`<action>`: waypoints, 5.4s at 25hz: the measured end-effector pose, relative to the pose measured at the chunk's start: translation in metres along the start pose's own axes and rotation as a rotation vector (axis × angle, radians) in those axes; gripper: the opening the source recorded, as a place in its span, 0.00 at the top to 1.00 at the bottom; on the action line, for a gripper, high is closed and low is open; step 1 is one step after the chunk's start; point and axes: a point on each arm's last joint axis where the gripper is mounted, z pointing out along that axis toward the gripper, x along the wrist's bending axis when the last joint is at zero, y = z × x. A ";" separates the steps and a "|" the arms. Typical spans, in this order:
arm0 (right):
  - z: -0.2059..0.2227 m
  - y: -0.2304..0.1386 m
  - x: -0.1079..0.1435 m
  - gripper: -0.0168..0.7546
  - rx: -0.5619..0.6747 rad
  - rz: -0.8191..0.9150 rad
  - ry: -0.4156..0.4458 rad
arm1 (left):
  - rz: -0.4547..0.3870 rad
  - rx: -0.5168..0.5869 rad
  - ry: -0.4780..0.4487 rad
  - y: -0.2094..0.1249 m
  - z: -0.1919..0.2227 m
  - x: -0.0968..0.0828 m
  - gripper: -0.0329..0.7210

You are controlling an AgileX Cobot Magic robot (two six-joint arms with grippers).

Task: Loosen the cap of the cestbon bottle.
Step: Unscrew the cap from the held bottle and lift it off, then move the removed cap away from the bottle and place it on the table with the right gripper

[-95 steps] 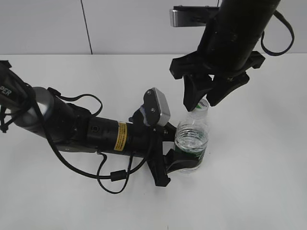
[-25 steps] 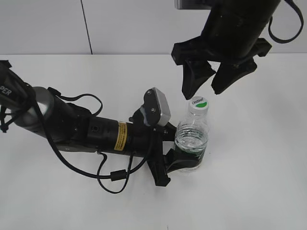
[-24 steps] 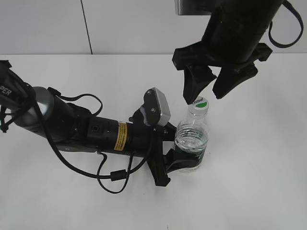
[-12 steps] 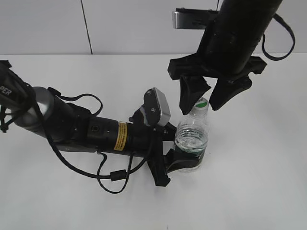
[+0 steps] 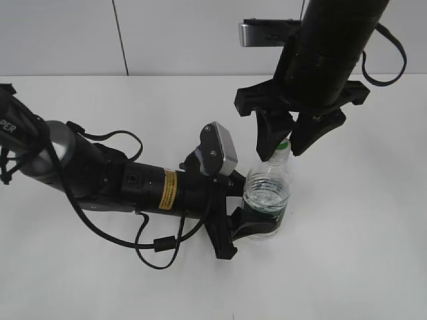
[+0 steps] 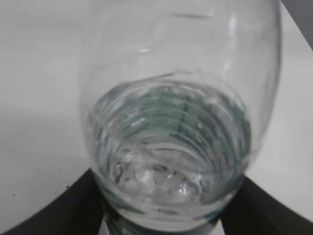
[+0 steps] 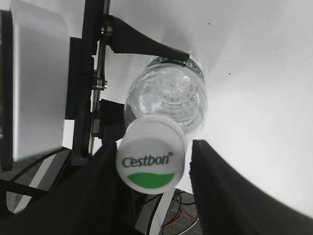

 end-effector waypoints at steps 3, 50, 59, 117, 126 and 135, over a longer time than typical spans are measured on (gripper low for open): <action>0.000 0.000 0.000 0.56 0.000 0.002 0.005 | 0.001 -0.001 0.000 0.000 0.000 0.000 0.41; -0.020 0.009 0.011 0.23 -0.106 -1.051 0.036 | 0.007 0.000 -0.003 0.000 0.000 0.000 0.41; -0.027 0.007 0.009 0.23 -0.097 -0.260 0.031 | 0.007 0.000 -0.003 0.000 0.000 0.000 0.41; -0.010 -0.001 0.001 0.59 -0.026 -1.551 -0.025 | 0.010 0.000 -0.005 0.000 0.000 0.000 0.41; -0.061 -0.010 0.009 0.60 -0.161 -1.557 -0.122 | 0.008 0.000 -0.005 0.000 0.000 0.000 0.41; -0.065 -0.013 0.009 0.60 -0.180 -1.319 -0.107 | 0.007 0.000 -0.005 0.000 0.000 0.000 0.41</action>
